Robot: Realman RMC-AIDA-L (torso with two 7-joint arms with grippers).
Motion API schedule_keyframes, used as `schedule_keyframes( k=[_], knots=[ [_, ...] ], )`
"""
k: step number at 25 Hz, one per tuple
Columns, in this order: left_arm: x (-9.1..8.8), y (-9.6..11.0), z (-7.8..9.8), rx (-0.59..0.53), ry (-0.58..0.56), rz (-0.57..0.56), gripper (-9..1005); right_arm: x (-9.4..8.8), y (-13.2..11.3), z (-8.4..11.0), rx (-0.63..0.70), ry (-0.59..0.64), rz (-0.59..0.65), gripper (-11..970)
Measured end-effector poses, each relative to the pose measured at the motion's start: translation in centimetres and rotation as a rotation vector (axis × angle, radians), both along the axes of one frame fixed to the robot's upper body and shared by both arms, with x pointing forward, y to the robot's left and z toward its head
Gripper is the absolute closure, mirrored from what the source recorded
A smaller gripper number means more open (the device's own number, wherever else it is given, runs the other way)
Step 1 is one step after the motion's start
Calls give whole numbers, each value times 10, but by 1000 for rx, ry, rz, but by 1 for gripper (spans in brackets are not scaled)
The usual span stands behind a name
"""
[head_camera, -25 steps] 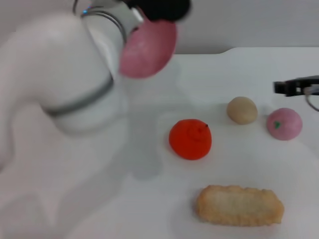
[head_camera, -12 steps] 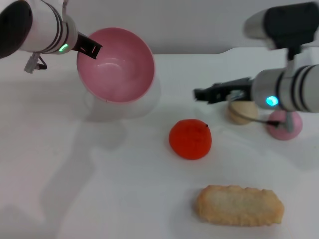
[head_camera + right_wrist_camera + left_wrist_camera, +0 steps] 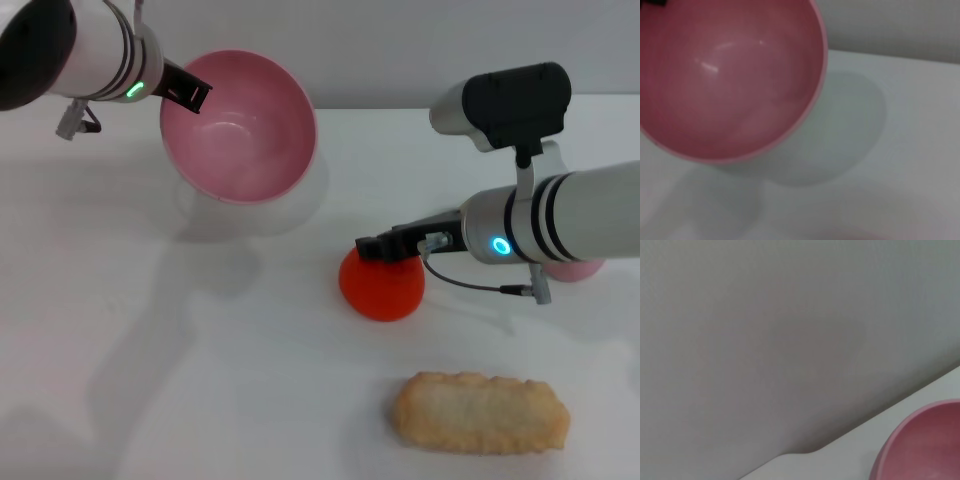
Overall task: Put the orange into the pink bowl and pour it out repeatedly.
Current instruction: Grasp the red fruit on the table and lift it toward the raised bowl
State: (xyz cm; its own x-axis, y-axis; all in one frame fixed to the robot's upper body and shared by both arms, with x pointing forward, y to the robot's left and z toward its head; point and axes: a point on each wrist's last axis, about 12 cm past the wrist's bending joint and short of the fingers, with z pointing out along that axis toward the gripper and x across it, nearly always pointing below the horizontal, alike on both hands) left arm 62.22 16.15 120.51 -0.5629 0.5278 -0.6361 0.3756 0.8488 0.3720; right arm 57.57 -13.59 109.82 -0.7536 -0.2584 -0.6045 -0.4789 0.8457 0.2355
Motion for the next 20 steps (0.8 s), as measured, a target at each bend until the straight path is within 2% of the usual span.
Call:
schedule_keyframes(
  k=[8,16,20],
  knots=[
    [0,-2,3,1,-7,-7,957,-5,5,-8,3,25,16,420],
    [0,-3,4,3,-10,-12,957,-9,15,-11,-39,32,87,420],
    [-1,-4,4,6,-7,-14,957,-10,14,-8,-45,19,95,518]
  ],
)
